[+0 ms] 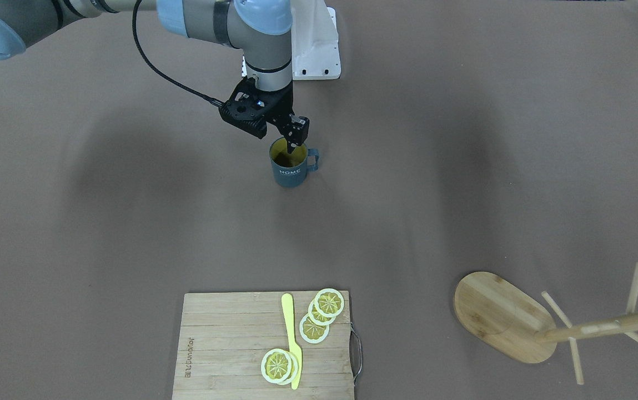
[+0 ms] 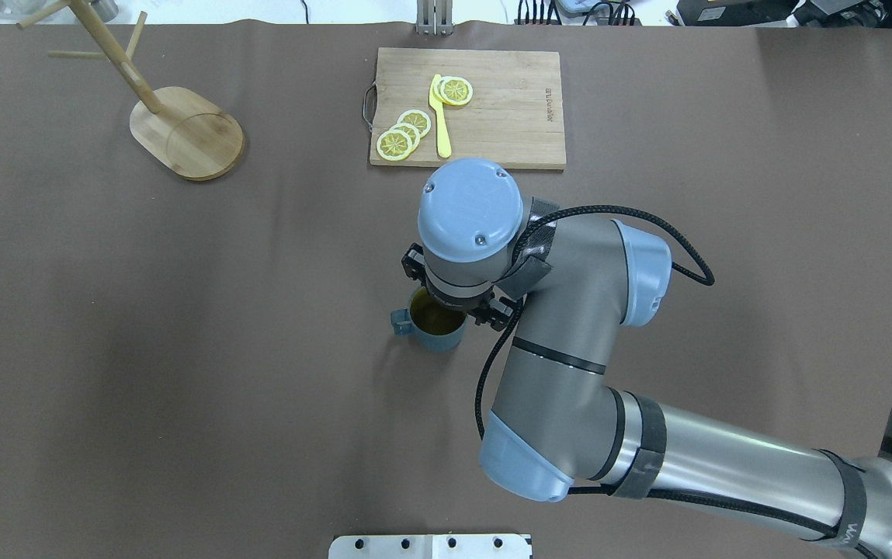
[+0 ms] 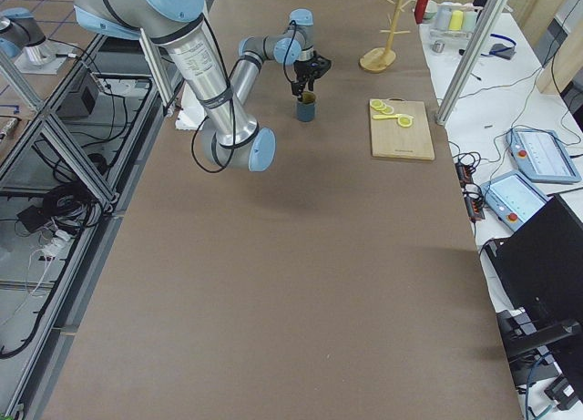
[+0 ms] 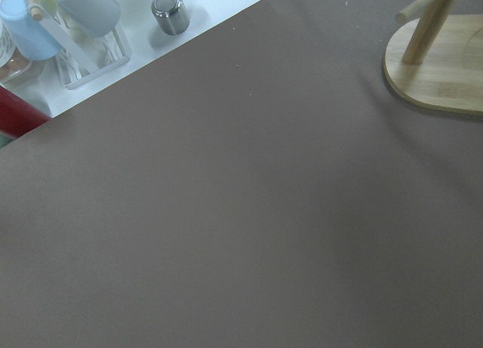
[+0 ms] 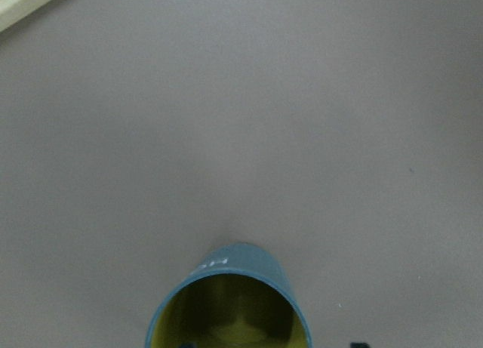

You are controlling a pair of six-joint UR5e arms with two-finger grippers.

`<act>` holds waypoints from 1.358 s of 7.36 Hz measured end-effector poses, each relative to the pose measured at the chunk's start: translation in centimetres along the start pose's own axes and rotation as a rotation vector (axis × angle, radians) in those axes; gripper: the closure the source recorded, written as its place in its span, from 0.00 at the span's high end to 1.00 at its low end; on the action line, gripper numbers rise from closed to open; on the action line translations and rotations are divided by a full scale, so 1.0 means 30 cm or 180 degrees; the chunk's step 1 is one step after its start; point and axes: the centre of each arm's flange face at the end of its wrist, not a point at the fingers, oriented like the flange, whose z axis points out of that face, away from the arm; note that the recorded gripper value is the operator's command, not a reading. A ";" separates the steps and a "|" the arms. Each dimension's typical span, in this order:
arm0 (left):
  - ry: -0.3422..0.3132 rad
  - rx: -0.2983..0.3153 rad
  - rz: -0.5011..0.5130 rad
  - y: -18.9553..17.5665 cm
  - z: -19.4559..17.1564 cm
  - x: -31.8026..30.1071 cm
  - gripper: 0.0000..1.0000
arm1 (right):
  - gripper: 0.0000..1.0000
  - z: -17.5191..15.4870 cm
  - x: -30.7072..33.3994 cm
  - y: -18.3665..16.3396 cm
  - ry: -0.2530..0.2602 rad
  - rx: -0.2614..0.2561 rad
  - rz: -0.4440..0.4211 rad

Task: Hang cup on storage rack
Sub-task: 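Set the mug upright on the table and withdraw the right gripper, then reach the left gripper to the mug handle and grasp it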

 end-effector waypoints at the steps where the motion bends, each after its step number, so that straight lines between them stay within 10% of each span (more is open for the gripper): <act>1: 0.0023 0.0077 0.0134 -0.026 0.009 0.039 0.99 | 1.00 -0.032 0.054 -0.064 -0.0047 0.0053 -0.0089; 10: 0.0961 0.0695 0.0130 -0.226 0.369 1.175 0.99 | 1.00 -0.134 0.920 -1.044 0.0100 0.0086 -0.1543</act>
